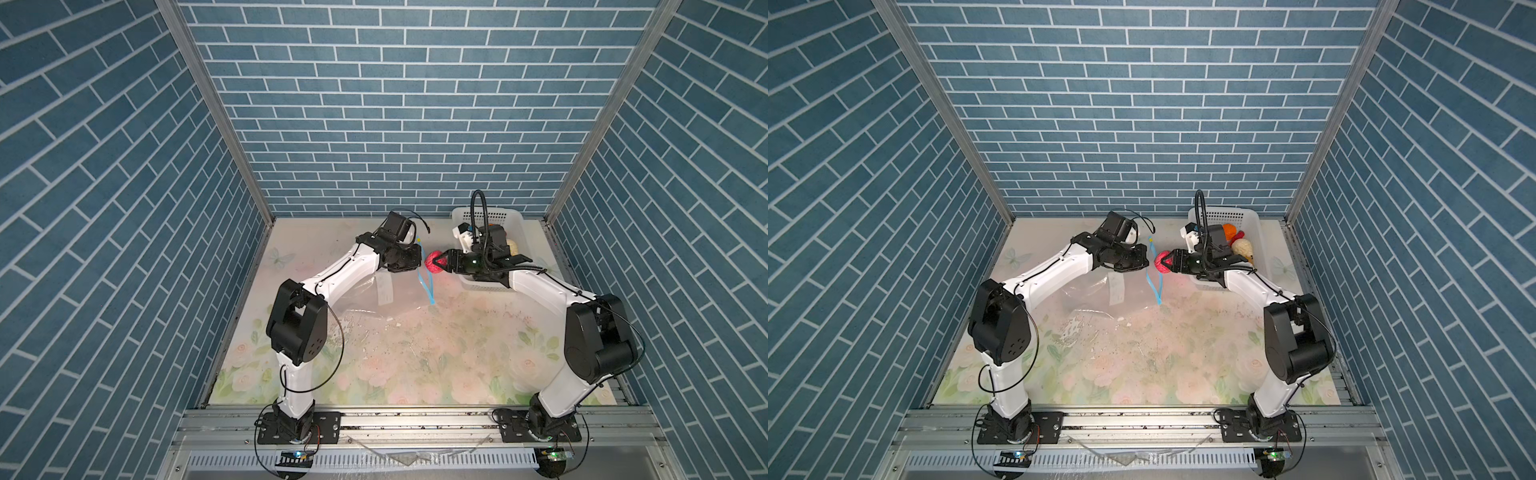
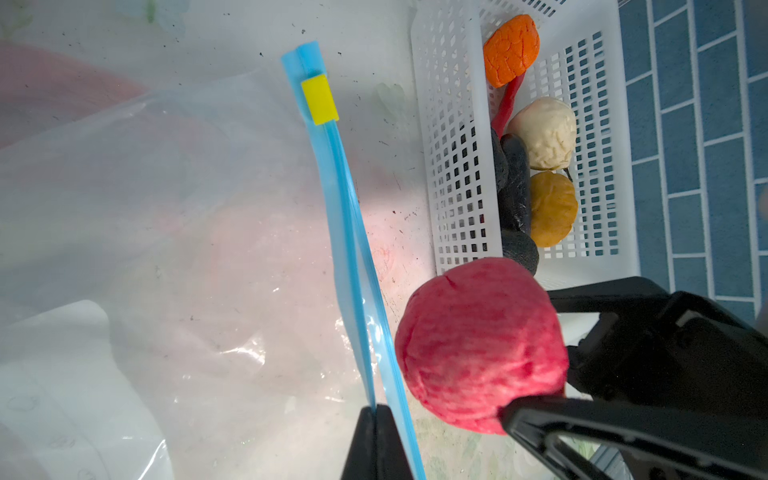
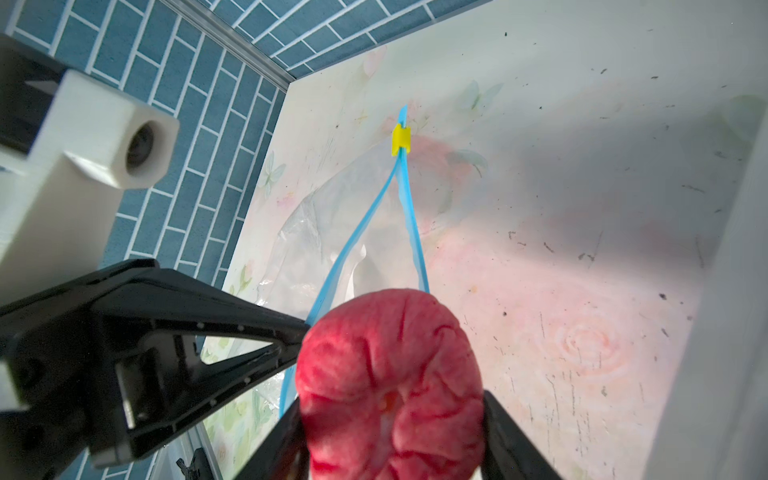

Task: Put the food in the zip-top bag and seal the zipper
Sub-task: 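Lift the pink food with the right gripper and carry it toward the bag mouth, then lower the pink food into the open bag and open the right gripper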

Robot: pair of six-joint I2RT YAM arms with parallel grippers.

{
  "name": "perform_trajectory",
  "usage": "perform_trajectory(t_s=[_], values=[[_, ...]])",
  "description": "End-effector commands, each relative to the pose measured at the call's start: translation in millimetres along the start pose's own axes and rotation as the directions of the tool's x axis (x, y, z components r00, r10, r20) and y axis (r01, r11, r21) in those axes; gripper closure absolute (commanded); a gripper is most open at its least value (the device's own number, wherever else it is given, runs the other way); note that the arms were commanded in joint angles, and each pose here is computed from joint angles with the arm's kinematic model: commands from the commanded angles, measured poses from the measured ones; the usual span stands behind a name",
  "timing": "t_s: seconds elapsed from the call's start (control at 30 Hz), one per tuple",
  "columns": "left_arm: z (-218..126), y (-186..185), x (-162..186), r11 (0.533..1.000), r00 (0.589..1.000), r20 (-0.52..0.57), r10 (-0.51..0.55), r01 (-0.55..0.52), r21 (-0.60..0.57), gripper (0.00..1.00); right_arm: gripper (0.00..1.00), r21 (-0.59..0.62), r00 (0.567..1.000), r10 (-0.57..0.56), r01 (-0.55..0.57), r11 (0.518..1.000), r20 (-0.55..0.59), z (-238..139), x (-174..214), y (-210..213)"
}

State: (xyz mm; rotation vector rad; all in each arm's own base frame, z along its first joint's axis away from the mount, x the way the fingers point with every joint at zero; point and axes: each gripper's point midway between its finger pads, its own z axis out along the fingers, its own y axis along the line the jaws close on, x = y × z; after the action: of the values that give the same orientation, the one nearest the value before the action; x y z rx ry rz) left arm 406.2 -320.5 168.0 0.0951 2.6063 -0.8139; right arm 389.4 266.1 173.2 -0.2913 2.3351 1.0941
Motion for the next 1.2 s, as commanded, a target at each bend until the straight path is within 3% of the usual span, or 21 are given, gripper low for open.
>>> perform_trajectory(t_s=[0.0, 0.83, 1.17], values=[[-13, -14, -4, 0.999, 1.000, 0.025, 0.017, -0.017, 0.034, 0.99, 0.41, -0.043, 0.998, 0.051, -0.052, 0.998, -0.026, 10, 12, 1], [-25, -31, -4, 0.996, 0.999, 0.044, 0.024, -0.027, 0.080, 0.99, 0.40, -0.002, 0.989, 0.072, -0.073, 0.997, -0.126, 34, 44, -21], [-24, -32, -1, 0.996, 0.999, 0.040, 0.027, -0.030, 0.080, 0.99, 0.31, 0.026, 0.988, 0.065, -0.062, 0.998, -0.143, 36, 48, -28]])
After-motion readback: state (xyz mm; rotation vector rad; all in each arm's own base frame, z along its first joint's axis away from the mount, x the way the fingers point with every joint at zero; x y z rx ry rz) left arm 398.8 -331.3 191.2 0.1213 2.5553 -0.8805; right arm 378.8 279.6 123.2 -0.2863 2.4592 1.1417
